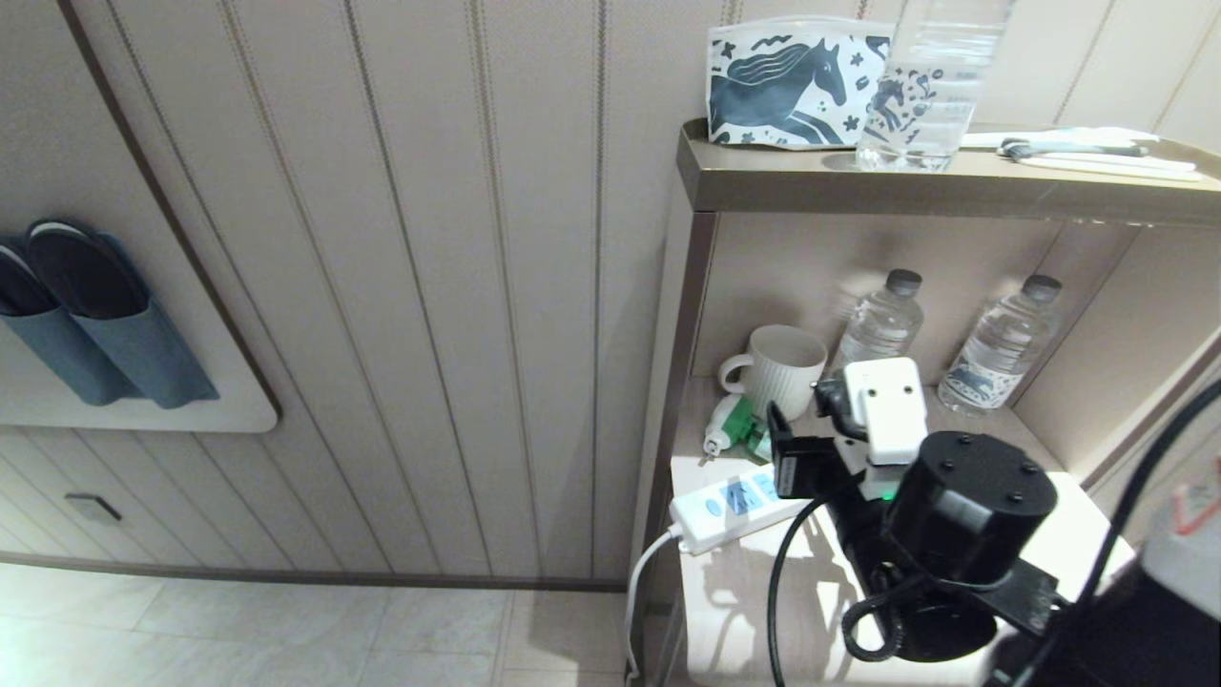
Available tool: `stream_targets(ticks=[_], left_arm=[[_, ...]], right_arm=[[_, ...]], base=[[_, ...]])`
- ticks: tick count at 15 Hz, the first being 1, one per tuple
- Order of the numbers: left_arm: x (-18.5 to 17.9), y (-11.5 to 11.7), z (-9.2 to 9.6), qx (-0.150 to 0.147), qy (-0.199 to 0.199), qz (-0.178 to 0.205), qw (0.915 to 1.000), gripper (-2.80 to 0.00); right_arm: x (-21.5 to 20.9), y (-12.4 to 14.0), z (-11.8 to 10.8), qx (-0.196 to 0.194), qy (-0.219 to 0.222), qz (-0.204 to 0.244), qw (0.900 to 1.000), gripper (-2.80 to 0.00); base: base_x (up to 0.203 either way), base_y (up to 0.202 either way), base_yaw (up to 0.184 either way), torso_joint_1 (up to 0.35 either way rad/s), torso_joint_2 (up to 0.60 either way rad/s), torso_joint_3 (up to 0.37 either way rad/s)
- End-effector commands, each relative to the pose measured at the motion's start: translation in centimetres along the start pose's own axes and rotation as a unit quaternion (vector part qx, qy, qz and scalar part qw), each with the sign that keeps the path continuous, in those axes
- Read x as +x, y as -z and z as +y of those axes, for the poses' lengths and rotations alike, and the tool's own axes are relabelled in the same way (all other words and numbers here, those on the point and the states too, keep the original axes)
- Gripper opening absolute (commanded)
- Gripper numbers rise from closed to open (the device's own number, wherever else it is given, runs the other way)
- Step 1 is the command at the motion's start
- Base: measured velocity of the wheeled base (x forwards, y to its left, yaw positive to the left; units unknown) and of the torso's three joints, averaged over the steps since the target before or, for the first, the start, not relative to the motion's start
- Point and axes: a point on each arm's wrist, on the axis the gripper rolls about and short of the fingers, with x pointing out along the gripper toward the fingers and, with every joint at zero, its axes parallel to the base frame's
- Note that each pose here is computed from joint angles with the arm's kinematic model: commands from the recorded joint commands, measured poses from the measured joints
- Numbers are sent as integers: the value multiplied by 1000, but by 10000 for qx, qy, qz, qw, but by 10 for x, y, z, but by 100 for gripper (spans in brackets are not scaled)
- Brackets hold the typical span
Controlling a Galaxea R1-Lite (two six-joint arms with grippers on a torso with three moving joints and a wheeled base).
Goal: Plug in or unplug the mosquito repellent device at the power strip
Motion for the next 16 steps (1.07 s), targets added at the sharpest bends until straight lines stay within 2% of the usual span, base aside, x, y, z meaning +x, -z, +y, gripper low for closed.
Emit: stream_targets(ticks=[1,3,6,9,11,13,15,16], left_arm=[[0,0,0,3,-2,2,10000,-280],[0,0,0,3,-2,2,10000,-280],[0,0,0,3,-2,2,10000,-280],[0,0,0,3,-2,2,10000,-280],[0,0,0,3,-2,2,10000,-280],[0,0,0,3,-2,2,10000,-280],[0,0,0,3,-2,2,10000,-280],[0,0,0,3,-2,2,10000,-280]], right_arm=[[-22,-31,-27,94,41,-295,9995,-280],[-31,-32,-40,-194,-52,-52,9998,-280],[-66,-58,-89,-241,-76,-29,9997,-280],[-92,-49,-120,-649,-94,479,9967,-280],[-129,-47,-154,-597,64,441,9972,-280],[-168,-27,-179,-505,128,421,9978,-280],[-193,5,-187,-486,53,782,9957,-280],[-202,20,-189,-242,6,867,9959,-280]], base=[[0,0,0,0,0,0],[0,0,0,0,0,0],[0,0,0,0,0,0],[0,0,0,0,0,0],[0,0,0,0,0,0],[0,0,0,0,0,0],[0,0,0,0,0,0],[0,0,0,0,0,0]])
